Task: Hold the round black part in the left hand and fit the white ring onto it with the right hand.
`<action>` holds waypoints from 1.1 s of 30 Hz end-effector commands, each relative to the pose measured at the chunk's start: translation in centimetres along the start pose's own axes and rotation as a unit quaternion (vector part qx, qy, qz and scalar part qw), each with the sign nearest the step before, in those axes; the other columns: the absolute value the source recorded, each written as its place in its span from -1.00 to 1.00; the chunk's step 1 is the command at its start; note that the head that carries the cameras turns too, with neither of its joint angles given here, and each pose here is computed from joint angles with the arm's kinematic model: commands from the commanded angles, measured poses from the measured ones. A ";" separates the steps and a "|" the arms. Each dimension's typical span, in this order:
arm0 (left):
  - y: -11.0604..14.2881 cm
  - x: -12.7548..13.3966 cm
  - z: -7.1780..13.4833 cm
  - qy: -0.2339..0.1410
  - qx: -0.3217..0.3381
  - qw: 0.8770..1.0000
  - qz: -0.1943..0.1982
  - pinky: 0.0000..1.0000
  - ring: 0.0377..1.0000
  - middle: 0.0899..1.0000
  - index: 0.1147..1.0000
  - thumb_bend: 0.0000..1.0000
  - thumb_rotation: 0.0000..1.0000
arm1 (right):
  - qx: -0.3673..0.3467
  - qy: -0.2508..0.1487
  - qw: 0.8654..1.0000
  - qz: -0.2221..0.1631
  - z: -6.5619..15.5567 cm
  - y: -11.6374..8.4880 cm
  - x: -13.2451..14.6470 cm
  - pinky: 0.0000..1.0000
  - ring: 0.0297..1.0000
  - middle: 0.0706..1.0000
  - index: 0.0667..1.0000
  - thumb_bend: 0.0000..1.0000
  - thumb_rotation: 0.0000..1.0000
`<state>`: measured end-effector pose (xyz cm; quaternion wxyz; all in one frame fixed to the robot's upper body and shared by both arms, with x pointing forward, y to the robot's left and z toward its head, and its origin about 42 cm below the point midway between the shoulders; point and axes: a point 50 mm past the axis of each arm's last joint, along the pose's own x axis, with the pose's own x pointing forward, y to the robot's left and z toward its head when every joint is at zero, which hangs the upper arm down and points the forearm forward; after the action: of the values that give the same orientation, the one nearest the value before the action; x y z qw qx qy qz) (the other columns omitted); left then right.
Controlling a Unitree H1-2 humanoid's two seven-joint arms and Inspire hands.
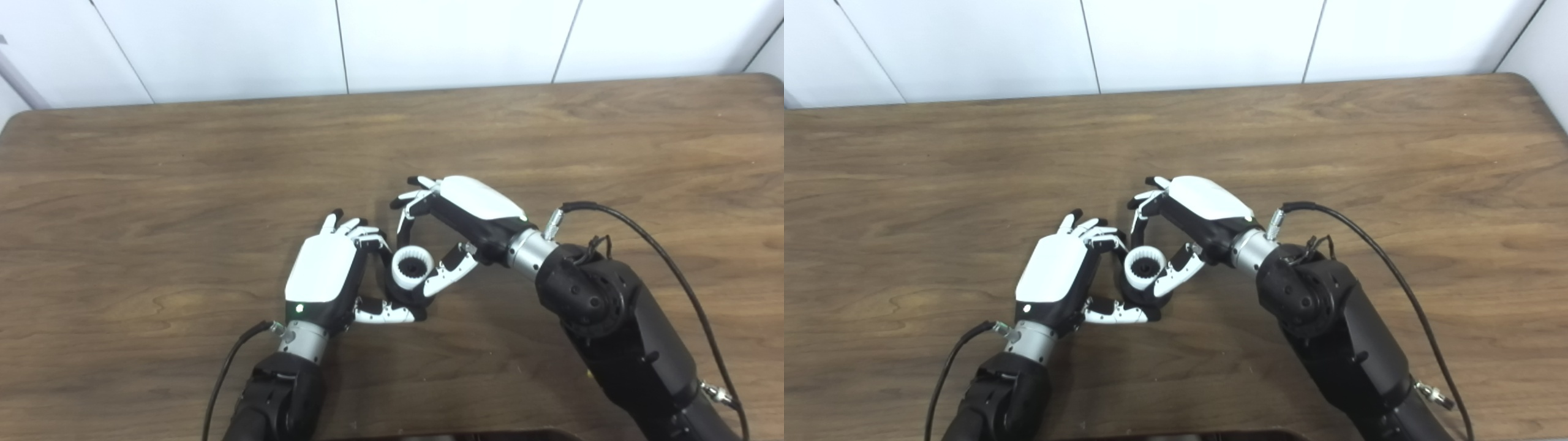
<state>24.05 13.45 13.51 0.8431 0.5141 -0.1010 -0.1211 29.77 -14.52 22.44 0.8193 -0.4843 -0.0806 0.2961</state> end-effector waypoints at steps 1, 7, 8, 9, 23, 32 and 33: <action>1.0 0.4 0.6 -0.017 0.003 1.000 0.016 1.00 0.75 0.48 -0.16 0.04 -0.90 | -0.014 -0.022 0.999 -0.034 0.8 -1.3 0.3 1.00 0.97 0.68 -0.11 0.04 -0.71; 1.0 0.4 0.6 -0.016 0.005 1.000 0.016 1.00 0.75 0.49 -0.16 0.04 -0.90 | -0.016 -0.021 0.999 -0.034 0.8 -1.2 0.3 1.00 0.97 0.68 -0.11 0.04 -0.71; 1.0 0.4 0.6 -0.016 0.005 1.000 0.016 1.00 0.75 0.49 -0.16 0.04 -0.90 | -0.017 -0.021 0.999 -0.034 0.8 -1.2 0.3 1.00 0.97 0.68 -0.11 0.04 -0.71; 1.0 0.4 0.6 -0.016 0.005 1.000 0.016 1.00 0.75 0.49 -0.16 0.04 -0.90 | -0.019 -0.022 0.999 -0.034 0.8 -1.2 0.3 1.00 0.97 0.68 -0.10 0.05 -0.71; 0.9 0.6 0.6 -0.016 0.005 1.000 0.017 1.00 0.74 0.48 -0.16 0.04 -0.90 | -0.039 -0.021 0.999 -0.025 0.6 -1.4 0.2 1.00 0.98 0.72 0.16 0.70 -0.54; 0.8 0.9 0.4 -0.018 0.004 1.000 0.019 1.00 0.74 0.48 -0.17 0.04 -0.90 | -0.047 -0.015 0.999 -0.023 0.4 -1.5 0.2 1.00 1.00 0.78 0.27 0.90 -0.56; 0.8 0.9 0.4 -0.018 0.005 1.000 0.019 1.00 0.74 0.48 -0.17 0.04 -0.90 | -0.049 -0.014 0.998 -0.022 0.4 -1.5 0.1 1.00 1.00 0.79 0.28 0.90 -0.56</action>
<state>24.26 13.45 13.56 0.8423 0.5152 -0.1023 -0.1211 29.77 -14.78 22.42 0.8069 -0.5070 -0.0848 0.2910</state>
